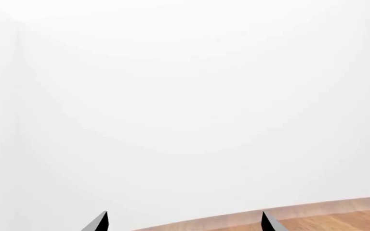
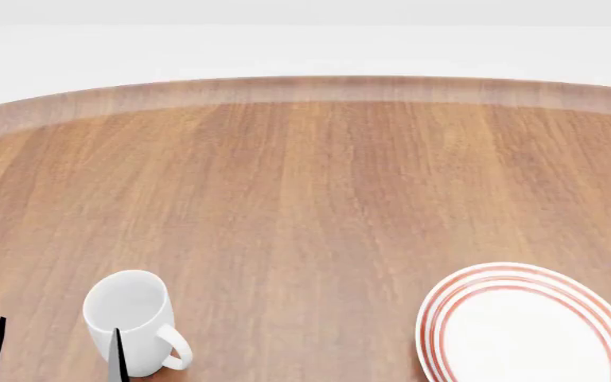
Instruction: Pick up the red mug and put it on the plate
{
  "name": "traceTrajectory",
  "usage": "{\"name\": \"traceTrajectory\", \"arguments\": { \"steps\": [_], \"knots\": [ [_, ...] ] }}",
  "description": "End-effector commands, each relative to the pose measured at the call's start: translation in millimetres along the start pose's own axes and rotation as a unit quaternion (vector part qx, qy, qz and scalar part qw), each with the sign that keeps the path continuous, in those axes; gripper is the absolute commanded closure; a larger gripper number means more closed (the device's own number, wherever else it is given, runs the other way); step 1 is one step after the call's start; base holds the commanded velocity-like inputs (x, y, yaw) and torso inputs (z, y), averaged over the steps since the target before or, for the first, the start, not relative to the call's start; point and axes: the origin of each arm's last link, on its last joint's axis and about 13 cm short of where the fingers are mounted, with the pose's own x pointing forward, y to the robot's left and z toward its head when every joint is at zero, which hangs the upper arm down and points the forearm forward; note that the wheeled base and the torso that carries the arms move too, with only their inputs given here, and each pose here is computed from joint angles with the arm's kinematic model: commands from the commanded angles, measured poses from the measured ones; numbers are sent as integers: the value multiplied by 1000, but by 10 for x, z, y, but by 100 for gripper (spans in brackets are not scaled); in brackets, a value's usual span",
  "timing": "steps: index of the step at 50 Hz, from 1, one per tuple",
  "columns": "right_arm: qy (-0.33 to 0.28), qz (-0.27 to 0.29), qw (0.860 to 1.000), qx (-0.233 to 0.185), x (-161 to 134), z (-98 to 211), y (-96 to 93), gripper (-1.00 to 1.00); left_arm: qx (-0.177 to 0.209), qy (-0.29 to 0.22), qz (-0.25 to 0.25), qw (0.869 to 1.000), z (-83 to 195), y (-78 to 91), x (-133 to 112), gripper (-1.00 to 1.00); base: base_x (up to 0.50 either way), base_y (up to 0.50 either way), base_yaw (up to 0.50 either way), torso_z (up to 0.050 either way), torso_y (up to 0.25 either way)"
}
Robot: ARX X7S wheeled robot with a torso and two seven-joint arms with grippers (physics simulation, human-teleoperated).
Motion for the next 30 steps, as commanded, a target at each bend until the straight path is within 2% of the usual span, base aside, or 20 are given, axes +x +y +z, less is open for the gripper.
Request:
{"name": "traceTrajectory", "arguments": {
  "steps": [1,30],
  "knots": [
    [2,10,1000,1,-21,24,55,-100,0,-1,2,1000,0,0,0,-100,0,0,0,0,0],
    [21,2,1000,21,-36,-274,38,-100,2,-2,1,1000,0,0,1,-100,0,0,0,0,0]
  ]
}}
